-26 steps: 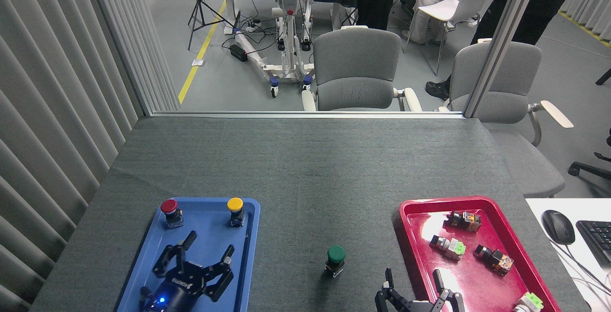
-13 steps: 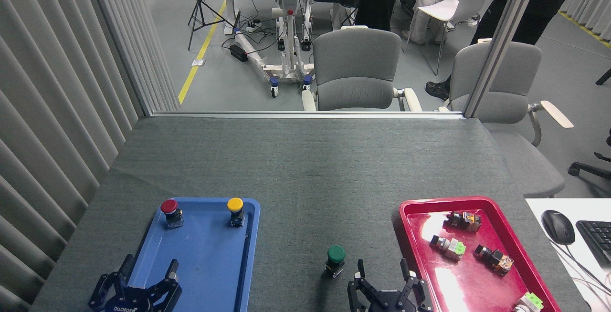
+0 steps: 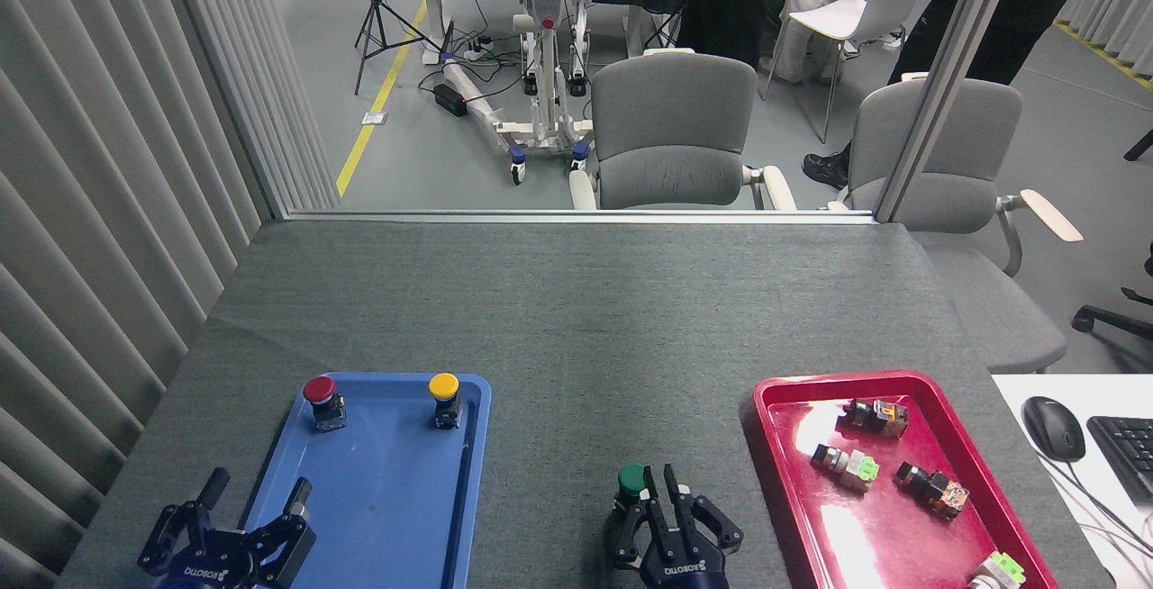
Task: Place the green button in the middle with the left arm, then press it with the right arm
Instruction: 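Move the right hand over the green button and press down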
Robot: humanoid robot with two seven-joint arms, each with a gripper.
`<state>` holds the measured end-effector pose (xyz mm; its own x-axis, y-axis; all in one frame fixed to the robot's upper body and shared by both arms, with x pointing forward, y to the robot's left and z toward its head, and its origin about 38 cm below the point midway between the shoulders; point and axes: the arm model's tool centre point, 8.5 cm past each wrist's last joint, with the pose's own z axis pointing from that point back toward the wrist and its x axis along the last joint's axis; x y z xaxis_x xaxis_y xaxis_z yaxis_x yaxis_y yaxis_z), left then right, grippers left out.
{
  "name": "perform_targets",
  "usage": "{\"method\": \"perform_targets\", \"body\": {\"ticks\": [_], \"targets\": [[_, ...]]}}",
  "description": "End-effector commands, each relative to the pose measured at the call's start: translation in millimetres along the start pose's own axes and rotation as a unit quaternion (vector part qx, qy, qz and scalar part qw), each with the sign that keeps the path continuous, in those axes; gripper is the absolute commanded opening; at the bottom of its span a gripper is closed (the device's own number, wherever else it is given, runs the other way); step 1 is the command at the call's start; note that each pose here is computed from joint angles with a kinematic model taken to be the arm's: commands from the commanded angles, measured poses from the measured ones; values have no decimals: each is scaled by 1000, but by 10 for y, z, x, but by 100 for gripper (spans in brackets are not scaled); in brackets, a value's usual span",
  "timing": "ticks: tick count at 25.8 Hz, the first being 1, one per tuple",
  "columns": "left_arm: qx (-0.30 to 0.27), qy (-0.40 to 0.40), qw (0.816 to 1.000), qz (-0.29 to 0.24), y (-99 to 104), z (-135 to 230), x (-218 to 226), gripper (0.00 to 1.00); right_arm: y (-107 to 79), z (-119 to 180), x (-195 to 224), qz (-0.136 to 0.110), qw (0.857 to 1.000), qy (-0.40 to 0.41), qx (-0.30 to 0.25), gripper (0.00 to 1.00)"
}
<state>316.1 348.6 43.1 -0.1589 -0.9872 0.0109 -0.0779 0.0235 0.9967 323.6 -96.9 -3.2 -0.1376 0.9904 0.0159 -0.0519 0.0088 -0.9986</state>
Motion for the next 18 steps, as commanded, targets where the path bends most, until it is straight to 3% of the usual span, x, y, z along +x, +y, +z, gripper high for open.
{"method": "perform_targets", "body": {"ticks": [1, 6, 15, 17, 18], "targets": [[-4, 4, 1000, 1, -31, -32, -52, 99, 54, -71, 58, 5, 1000, -10, 8, 0], [-14, 4, 1000, 5, -78, -60, -61, 99, 167, -128, 73, 9, 999, -17, 45, 0], [-15, 5, 1000, 3, -82, -73, -83, 99, 167, -261, 142, 11, 998, -26, 49, 1], [-14, 6, 1000, 1, -73, -78, -95, 99, 126, -268, 154, 11, 999, -27, 40, 4], [-14, 6, 1000, 1, -73, -78, -95, 99, 88, -262, 158, 9, 999, -26, 31, 11]]}}
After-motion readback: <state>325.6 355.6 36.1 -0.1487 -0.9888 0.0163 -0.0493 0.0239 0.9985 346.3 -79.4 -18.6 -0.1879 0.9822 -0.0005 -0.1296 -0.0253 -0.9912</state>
